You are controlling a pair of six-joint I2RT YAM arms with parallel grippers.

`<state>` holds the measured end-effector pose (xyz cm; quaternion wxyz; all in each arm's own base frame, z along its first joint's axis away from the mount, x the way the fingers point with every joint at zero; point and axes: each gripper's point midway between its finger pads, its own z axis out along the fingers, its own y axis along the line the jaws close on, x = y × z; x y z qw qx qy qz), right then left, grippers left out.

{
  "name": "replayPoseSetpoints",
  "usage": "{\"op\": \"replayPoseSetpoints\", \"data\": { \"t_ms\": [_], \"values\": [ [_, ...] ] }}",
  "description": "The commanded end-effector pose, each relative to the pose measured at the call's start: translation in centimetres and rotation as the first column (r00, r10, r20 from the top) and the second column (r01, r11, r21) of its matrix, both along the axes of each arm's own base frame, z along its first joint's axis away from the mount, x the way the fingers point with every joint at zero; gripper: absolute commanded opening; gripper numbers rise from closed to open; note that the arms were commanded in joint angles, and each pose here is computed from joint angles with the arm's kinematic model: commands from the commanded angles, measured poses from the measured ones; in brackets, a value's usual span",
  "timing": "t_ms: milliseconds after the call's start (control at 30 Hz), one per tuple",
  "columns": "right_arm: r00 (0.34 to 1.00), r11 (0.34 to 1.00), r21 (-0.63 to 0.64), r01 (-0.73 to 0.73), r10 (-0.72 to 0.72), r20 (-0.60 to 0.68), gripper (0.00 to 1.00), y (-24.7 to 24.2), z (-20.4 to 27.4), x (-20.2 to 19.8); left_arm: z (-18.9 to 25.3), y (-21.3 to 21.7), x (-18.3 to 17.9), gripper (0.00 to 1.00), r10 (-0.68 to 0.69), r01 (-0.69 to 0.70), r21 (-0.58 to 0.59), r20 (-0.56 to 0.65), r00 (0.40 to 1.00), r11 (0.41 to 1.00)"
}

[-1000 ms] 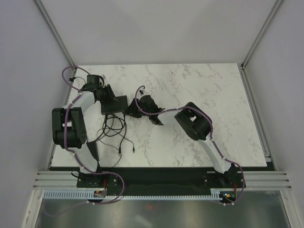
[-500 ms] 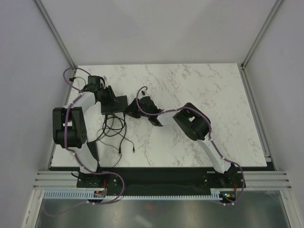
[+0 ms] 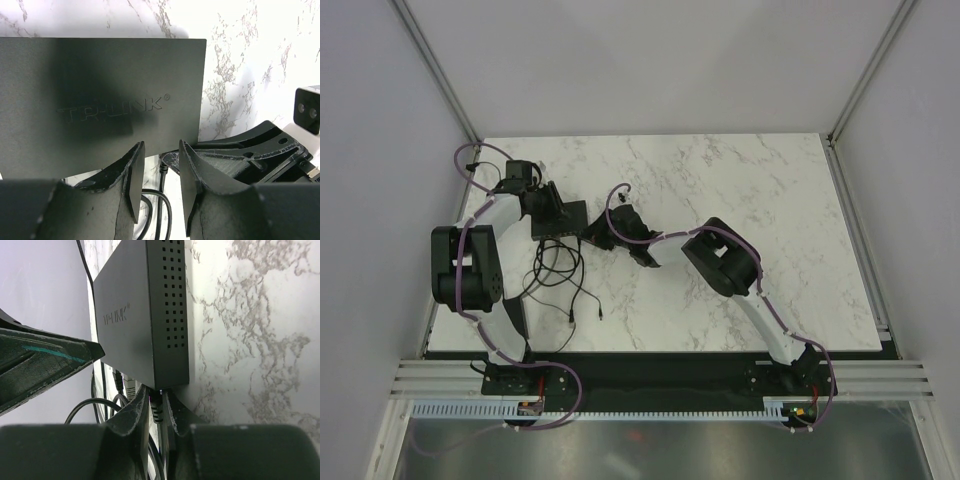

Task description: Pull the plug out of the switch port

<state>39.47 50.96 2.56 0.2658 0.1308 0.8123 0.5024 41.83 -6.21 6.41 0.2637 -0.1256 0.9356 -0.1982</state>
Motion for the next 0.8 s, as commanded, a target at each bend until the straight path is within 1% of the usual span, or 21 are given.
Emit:
{"op": "replayPoseSetpoints", "data": {
  "t_ms": [0, 67, 100, 133, 167, 400, 600, 633, 667, 767],
  "values": [
    [1.0, 0.998, -0.055, 0.02, -0.021, -0.02, 0.17, -0.2, -2.0, 0.1, 0.3, -0.5, 0.3, 0.41, 0.002, -0.001, -0.024, 0.012, 1.0, 1.0],
    [1.0, 0.998, -0.059, 0.02, -0.021, -0.023, 0.13, -0.2, -2.0, 0.2, 0.2, -0.5, 0.2, 0.41, 0.005, -0.005, -0.022, 0.009, 1.0, 1.0],
    [1.0, 0.998, -0.06, 0.013, -0.014, -0.024, 0.06, -0.1, -2.2, 0.1, 0.1, -0.5, 0.2, 0.41, 0.007, -0.007, -0.017, 0.006, 1.0, 1.0],
    [1.0, 0.998, -0.058, 0.01, -0.011, -0.024, 0.02, -0.1, -2.2, 0.2, 0.0, -0.3, 0.2, 0.41, 0.013, -0.013, -0.015, 0.003, 1.0, 1.0],
    [1.0, 0.999, -0.049, 0.004, -0.005, -0.022, 0.0, 0.1, -2.0, 0.1, -0.1, -0.3, 0.3, 0.41, 0.018, -0.018, -0.013, 0.002, 1.0, 1.0],
    [0.998, 0.997, -0.042, -0.06, 0.06, -0.021, 0.0, 0.8, -1.4, -0.1, -1.0, -0.3, 0.4, 0.4, 0.032, -0.032, -0.024, -0.027, 0.999, 0.999],
    [0.978, 0.977, -0.039, -0.208, 0.207, -0.031, 0.0, 1.2, -0.8, -1.4, -1.5, -0.5, 0.4, 0.4, 0.029, -0.03, -0.035, -0.042, 0.999, 0.999],
    [0.974, 0.974, -0.035, -0.225, 0.225, -0.024, 0.0, 1.1, -0.6, -1.3, -1.5, -0.5, 0.5, 0.4, 0.032, -0.034, -0.035, -0.043, 0.999, 0.999],
    [0.962, 0.962, -0.027, -0.272, 0.272, -0.013, 0.0, 1.2, -0.2, -1.9, -1.6, -0.5, 0.6, 0.4, 0.037, -0.038, -0.036, -0.045, 0.998, 0.999],
    [0.947, 0.946, -0.047, -0.32, 0.321, 0.017, 0.0, 1.0, 0.4, -1.8, -2.1, -0.4, 0.5, 0.4, 0.048, -0.05, -0.034, -0.061, 0.997, 0.998]
  ]
}}
